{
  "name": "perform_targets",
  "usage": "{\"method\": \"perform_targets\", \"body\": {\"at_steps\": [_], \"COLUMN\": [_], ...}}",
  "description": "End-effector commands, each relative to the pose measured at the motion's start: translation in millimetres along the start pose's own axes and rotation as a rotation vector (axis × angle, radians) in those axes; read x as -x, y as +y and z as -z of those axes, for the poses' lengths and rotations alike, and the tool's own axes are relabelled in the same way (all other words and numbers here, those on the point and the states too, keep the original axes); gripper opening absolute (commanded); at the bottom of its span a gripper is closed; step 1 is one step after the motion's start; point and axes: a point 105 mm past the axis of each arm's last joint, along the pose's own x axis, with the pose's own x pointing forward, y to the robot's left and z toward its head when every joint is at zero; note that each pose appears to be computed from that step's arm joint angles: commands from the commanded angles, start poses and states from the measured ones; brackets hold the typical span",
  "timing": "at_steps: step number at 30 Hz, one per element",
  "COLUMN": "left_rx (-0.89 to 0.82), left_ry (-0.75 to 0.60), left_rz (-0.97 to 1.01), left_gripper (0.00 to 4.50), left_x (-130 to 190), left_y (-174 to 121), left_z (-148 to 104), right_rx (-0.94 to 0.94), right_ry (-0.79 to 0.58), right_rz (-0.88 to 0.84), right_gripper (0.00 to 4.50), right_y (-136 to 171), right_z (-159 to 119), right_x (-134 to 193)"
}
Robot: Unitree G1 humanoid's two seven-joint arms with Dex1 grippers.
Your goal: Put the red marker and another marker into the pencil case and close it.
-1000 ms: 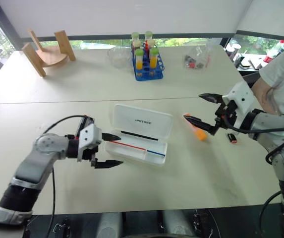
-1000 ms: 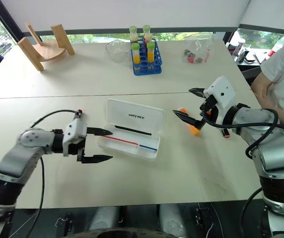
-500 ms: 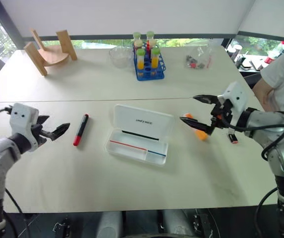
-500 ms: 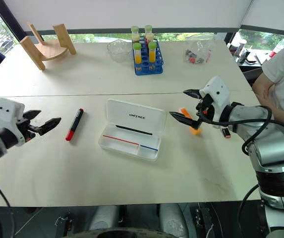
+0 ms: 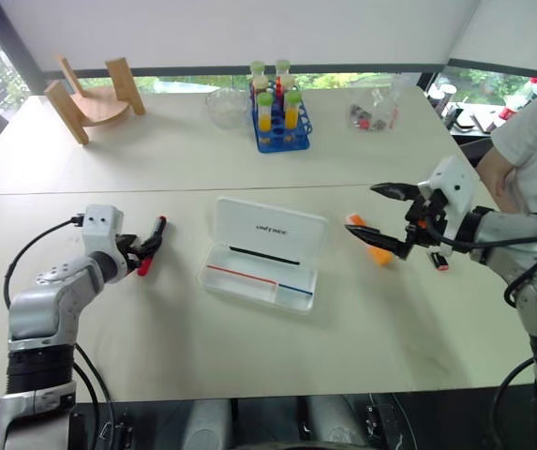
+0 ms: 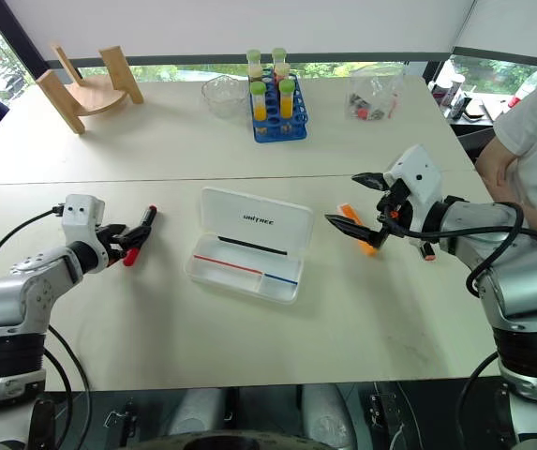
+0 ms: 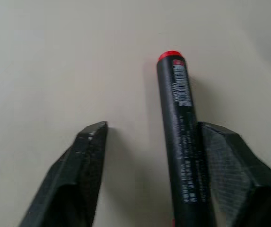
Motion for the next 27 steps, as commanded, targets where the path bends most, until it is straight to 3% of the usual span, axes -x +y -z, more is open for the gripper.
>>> {"method": "perform_targets", "body": {"at_steps": [1, 2, 3, 6, 9, 12, 16, 20, 27], "left_rx": [-0.042, -0.05, -0.054, -0.2, -0.408, -0.538, -0.688, -0.818, -0.955], "left_ry": [0.056, 0.055, 0.054, -0.036, -0.156, -0.174, -0.124, -0.083, -0.056], "left_rz": [-0.023, -0.008, 0.003, 0.229, 0.567, 0.792, 1.02, 1.178, 1.242], "left_gripper": [1.17, 0.58, 0.29, 0.29, 0.29, 0.29, 0.29, 0.29, 0.29], "left_x": [2.0, 2.3, 2.6, 6.5, 23.9, 38.7, 48.6, 39.0, 3.4], "left_y": [12.1, 12.0, 11.9, -14.9, -61.5, -87.8, -114.2, -140.7, -162.8], "left_z": [7.8, 5.4, 3.7, -30.1, -65.8, -77.0, -77.0, -66.2, -44.2], "right_rx": [-0.017, -0.03, -0.038, -0.027, -0.001, 0.022, 0.033, 0.045, 0.05], "right_ry": [-0.01, 0.009, 0.022, 0.068, 0.051, 0.036, 0.026, 0.024, 0.022], "right_rz": [-0.152, -0.192, -0.214, -0.285, -0.336, -0.361, -0.397, -0.4, -0.363], "right_gripper": [4.5, 4.5, 4.5, 4.5, 4.5, 4.5, 4.5, 4.5, 4.5], "right_y": [24.3, 30.9, 34.7, 45.0, 51.2, 54.0, 58.9, 61.3, 62.4], "right_z": [-14.4, -12.3, -11.1, -7.7, -16.0, -21.9, -28.1, -30.1, -30.7], "right_x": [22.7, 27.7, 30.8, 42.9, 47.6, 48.7, 49.6, 48.5, 47.8]}}
